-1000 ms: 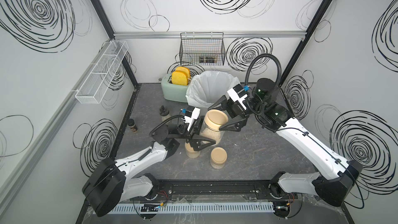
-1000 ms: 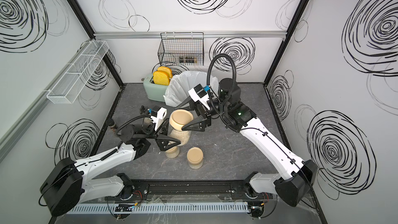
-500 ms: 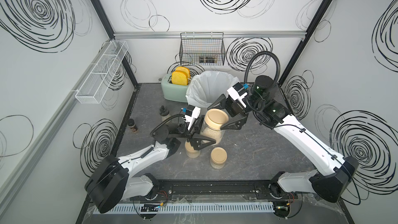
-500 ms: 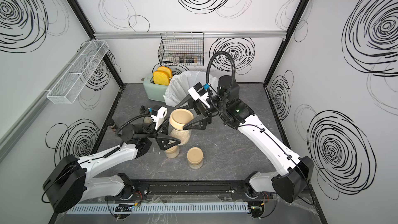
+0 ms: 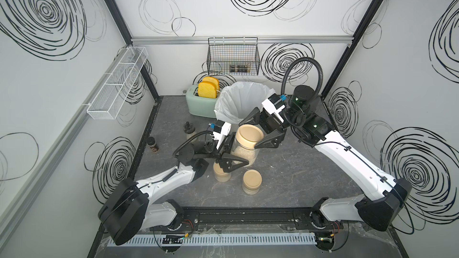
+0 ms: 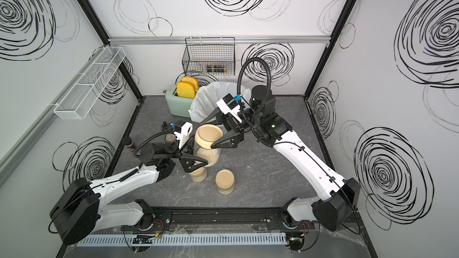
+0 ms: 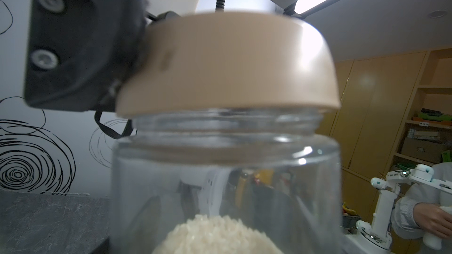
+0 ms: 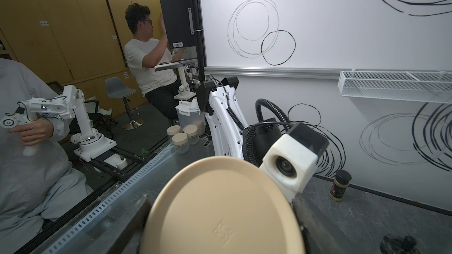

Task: Empty moldy rice from jars
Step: Unscrew the lid from the jar.

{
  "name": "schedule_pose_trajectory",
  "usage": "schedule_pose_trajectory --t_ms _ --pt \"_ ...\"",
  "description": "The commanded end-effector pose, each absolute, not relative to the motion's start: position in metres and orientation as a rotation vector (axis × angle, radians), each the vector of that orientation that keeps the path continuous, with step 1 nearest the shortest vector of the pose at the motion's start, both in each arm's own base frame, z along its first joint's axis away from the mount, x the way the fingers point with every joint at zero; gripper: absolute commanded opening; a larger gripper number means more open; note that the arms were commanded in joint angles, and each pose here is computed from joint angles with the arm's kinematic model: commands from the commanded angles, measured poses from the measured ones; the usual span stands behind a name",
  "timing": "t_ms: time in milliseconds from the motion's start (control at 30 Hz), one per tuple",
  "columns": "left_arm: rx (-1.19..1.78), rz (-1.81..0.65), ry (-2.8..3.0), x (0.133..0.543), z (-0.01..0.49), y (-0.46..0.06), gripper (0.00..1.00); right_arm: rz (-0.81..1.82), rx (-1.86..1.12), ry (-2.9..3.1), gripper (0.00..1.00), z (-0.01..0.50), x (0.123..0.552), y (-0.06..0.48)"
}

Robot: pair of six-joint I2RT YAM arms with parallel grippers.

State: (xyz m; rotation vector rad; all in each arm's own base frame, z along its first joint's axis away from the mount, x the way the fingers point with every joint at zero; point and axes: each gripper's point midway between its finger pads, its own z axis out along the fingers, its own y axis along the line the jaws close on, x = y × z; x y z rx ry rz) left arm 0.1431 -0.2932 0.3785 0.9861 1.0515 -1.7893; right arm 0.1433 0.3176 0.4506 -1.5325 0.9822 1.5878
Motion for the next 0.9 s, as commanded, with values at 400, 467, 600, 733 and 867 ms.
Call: schedule_pose_trajectory --t_ms 400,467,600,733,867 --pt "1.013 -1.670 0.711 0.119 0.434 -0.268 0.54 1.579 -1.506 1.050 0.98 0.439 0.154 0.319" --pt "1.012 -1.667 0.711 0.120 0.434 -0.268 0.54 1.574 -1.503 1.052 0.98 0.439 0.155 0.319" --pt "1.012 -1.665 0.716 0.121 0.433 -0.268 0.54 1.550 -1.485 1.063 0.98 0.439 0.159 0.319" --pt "1.003 -1.650 0.724 0.123 0.433 -0.266 0.54 1.519 -1.460 1.075 0.98 0.441 0.164 0.314" --pt "0.995 -1.631 0.735 0.126 0.431 -0.264 0.54 1.496 -1.439 1.087 0.98 0.443 0.167 0.308"
